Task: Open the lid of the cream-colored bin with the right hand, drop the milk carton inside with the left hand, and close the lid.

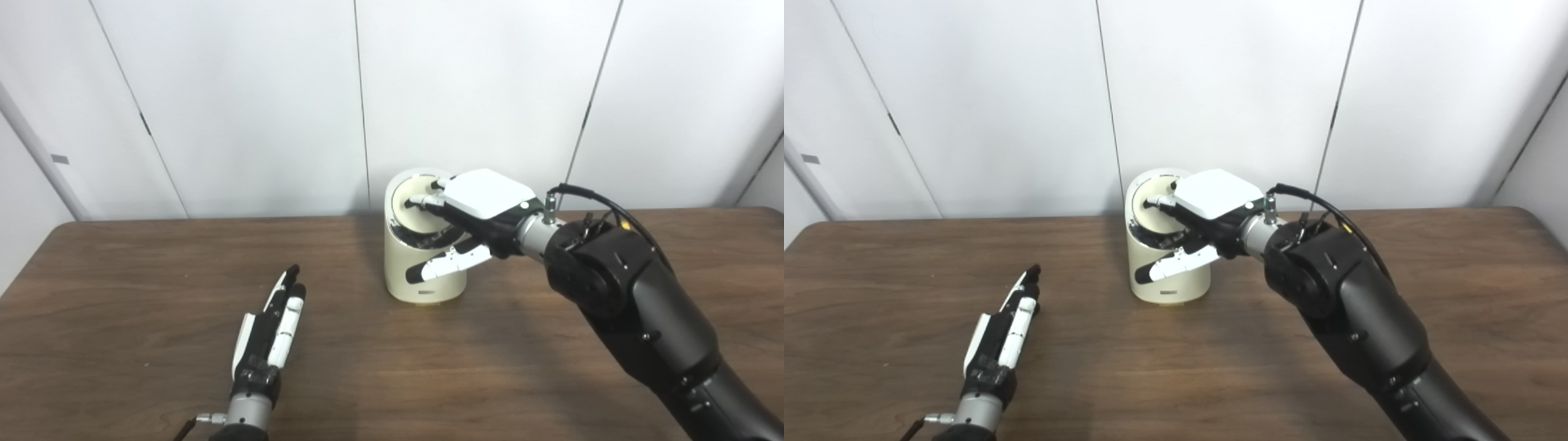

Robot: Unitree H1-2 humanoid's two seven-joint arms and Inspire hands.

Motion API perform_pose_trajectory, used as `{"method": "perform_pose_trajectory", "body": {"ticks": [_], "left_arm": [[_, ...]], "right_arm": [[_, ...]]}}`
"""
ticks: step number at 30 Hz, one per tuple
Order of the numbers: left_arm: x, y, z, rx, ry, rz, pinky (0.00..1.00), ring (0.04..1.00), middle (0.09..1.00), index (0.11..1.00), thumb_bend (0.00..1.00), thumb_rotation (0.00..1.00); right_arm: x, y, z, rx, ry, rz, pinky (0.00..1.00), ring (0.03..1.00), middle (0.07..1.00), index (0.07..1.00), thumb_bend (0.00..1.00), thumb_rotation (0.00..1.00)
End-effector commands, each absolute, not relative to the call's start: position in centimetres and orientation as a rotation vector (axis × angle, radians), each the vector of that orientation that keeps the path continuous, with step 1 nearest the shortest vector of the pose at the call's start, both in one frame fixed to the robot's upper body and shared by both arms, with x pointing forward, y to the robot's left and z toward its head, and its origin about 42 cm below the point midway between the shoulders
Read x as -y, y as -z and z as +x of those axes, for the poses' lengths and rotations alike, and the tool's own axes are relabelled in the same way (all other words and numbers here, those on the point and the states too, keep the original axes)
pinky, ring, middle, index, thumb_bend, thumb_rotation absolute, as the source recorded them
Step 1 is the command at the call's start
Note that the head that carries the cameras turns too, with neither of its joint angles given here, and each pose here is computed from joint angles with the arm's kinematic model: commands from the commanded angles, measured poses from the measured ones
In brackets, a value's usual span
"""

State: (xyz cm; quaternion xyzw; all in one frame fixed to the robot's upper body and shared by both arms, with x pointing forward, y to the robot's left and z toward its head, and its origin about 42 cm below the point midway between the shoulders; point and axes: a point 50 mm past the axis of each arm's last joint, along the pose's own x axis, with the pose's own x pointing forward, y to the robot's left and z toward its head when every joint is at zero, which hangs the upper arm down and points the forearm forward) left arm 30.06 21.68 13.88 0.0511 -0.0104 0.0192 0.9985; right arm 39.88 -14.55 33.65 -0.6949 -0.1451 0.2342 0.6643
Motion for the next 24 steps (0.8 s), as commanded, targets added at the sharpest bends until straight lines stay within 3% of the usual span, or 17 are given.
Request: {"method": "perform_pose_trajectory", "body": {"ticks": [1, 13, 24], "left_arm": [[-21.6, -15.3, 30.4, 0.071, -0.037, 0.109, 1.00, 1.000, 1.000, 1.000, 0.61, 0.93], [-21.6, -15.4, 30.4, 0.062, -0.040, 0.122, 1.00, 1.000, 1.000, 1.000, 0.61, 0.94], [-21.4, -15.6, 30.5, 0.068, -0.042, 0.121, 1.00, 0.997, 1.000, 1.000, 0.59, 0.95]], "right_arm": [[14.8, -33.4, 39.7, 0.271, -0.566, -1.571, 0.96, 0.952, 0.842, 0.937, 0.66, 0.98], [15.0, -33.2, 39.6, 0.270, -0.572, -1.555, 0.96, 0.969, 0.860, 0.935, 0.66, 0.97], [16.2, -36.9, 38.2, 0.430, -0.436, -1.492, 0.98, 1.000, 0.866, 0.950, 0.66, 0.96]]}}
